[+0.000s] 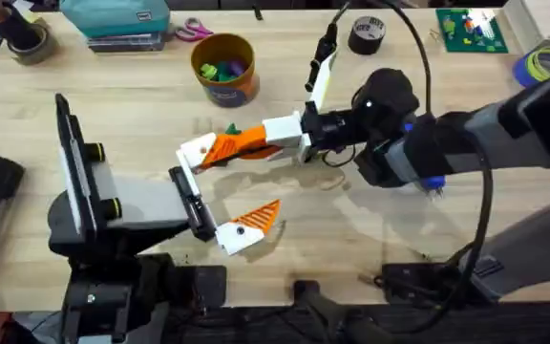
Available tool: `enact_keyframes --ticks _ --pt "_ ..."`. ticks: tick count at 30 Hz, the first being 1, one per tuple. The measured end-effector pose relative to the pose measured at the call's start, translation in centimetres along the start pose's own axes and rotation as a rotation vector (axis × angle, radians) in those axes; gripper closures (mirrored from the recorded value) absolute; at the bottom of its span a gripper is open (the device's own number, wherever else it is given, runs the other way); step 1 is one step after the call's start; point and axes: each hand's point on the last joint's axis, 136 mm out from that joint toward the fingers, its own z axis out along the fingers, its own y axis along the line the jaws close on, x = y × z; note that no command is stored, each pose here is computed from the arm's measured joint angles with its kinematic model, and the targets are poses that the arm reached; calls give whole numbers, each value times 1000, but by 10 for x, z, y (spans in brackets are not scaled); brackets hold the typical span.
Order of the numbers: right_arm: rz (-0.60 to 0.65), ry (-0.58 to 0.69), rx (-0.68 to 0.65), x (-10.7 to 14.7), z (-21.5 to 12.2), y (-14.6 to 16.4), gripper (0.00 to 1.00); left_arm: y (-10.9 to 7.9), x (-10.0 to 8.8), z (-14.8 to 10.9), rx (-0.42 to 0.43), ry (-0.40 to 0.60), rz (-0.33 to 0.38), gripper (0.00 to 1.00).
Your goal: Pick up the gripper from the table and insert it into the empty holder that is missing its gripper. Then pick up a screw, insert it into the mounting hole, and use the screwdriver to tighten it. Finally, clean up the table by picking up the vegetable and placing it into the bucket.
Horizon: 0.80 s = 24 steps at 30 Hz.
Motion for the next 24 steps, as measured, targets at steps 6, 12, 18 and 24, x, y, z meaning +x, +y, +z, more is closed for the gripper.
enact_keyframes --ticks 6,12,18,24 --pt "-2 21 -5 -1 8 0 992 1 0 0 -3 0 0 15" --pt "-4 29 -8 -1 11 0 992 0 0 0 -3 0 0 15" --pt "-2 28 -8 -1 11 0 992 1 0 0 -3 0 0 15" --pt "-2 24 -7 -3 10 0 992 0 0 0 0 0 0 15"
